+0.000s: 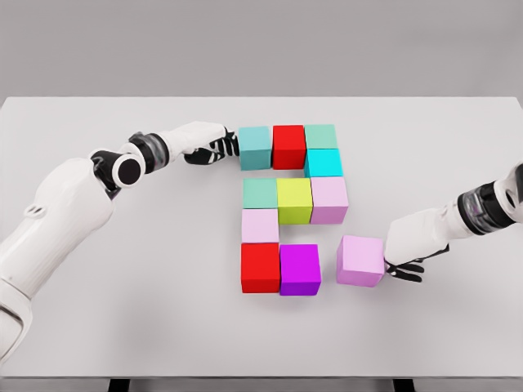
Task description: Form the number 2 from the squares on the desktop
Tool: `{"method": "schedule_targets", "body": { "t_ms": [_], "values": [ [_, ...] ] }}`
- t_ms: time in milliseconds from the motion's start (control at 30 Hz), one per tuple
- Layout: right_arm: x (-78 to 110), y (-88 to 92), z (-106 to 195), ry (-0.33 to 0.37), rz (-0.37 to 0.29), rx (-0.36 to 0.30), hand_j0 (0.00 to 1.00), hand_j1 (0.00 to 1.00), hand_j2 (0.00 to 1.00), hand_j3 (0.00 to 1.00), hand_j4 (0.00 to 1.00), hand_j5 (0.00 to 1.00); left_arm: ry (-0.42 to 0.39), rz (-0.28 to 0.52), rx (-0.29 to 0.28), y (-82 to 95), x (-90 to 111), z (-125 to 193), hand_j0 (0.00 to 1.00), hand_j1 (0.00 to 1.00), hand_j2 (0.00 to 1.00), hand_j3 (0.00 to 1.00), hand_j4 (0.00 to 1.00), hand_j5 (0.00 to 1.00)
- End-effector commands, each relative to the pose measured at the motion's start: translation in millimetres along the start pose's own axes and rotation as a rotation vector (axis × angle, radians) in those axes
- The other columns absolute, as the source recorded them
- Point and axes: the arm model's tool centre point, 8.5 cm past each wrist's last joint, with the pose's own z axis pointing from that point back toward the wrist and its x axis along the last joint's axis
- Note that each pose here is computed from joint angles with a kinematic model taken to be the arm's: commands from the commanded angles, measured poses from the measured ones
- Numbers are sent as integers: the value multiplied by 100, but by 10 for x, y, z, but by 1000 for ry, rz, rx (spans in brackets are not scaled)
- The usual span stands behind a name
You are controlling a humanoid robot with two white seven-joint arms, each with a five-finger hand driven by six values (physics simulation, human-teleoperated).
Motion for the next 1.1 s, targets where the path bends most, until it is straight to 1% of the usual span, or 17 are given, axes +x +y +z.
{"method": "schedule_targets", "body": {
  "t_ms": [0,200,267,333,400,433,467,500,533,567,600,667,700,733,867,900,1067],
  "values": [
    [-6,12,15,4,-6,-1,11,11,11,11,11,11,-4,3,1,0,15,-8,50,50,50,50,50,50],
    [-59,43,39,21,-16,3,11,11,11,11,11,11,-6,3,2,3,14,-4,50,50,50,50,50,50],
    [-110,45,51,34,-22,5,11,11,11,11,11,11,0,4,3,2,-20,16,50,50,50,50,50,50],
    [-127,36,56,38,-23,4,11,11,11,11,11,11,4,8,5,14,-61,49,51,51,51,51,51,51],
    [-133,32,51,39,-22,6,11,11,11,11,11,11,-4,7,9,22,-57,60,51,51,51,51,51,51],
    [-136,5,54,40,-17,0,11,11,11,11,11,11,6,7,10,48,-125,109,51,51,51,51,51,51],
    [-134,0,49,39,-16,0,11,11,11,11,11,11,27,0,25,140,-279,253,52,52,52,52,52,52],
    [-135,-9,48,39,-14,-1,11,11,11,11,11,11,13,-28,69,333,-428,499,54,54,54,54,54,54],
    [-132,-19,39,37,-12,-1,11,11,11,11,11,11,-5,-29,89,415,-527,679,71,71,71,71,71,71],
    [-126,-53,19,32,-4,-3,11,11,11,11,11,11,-50,-66,109,544,-566,952,100,100,100,100,100,100],
    [-124,-62,10,31,-1,-2,11,11,11,11,11,11,-132,-128,107,540,-549,1211,100,100,100,100,100,100],
    [-119,-67,-3,27,0,-2,11,11,11,11,11,11,-263,-218,88,501,-406,1572,100,100,100,100,100,100],
    [-120,-77,-3,28,2,-3,11,11,11,11,11,11,-297,-256,52,395,-400,1813,100,100,100,100,100,100],
    [-121,-90,-1,28,5,-5,11,11,11,11,11,11,-312,-280,43,399,-354,1880,100,100,100,100,100,100],
    [-119,-127,-2,27,11,-13,11,11,11,11,11,11,-310,-275,39,371,-366,1881,100,100,100,100,100,100],
    [-119,-137,-2,27,13,-14,11,11,11,11,11,11,-301,-264,34,333,-406,1889,100,100,100,100,100,100],
    [-112,-169,4,27,20,-21,11,11,11,11,11,11,-276,-261,29,337,-489,1920,100,100,100,100,100,100]
  ]
}}
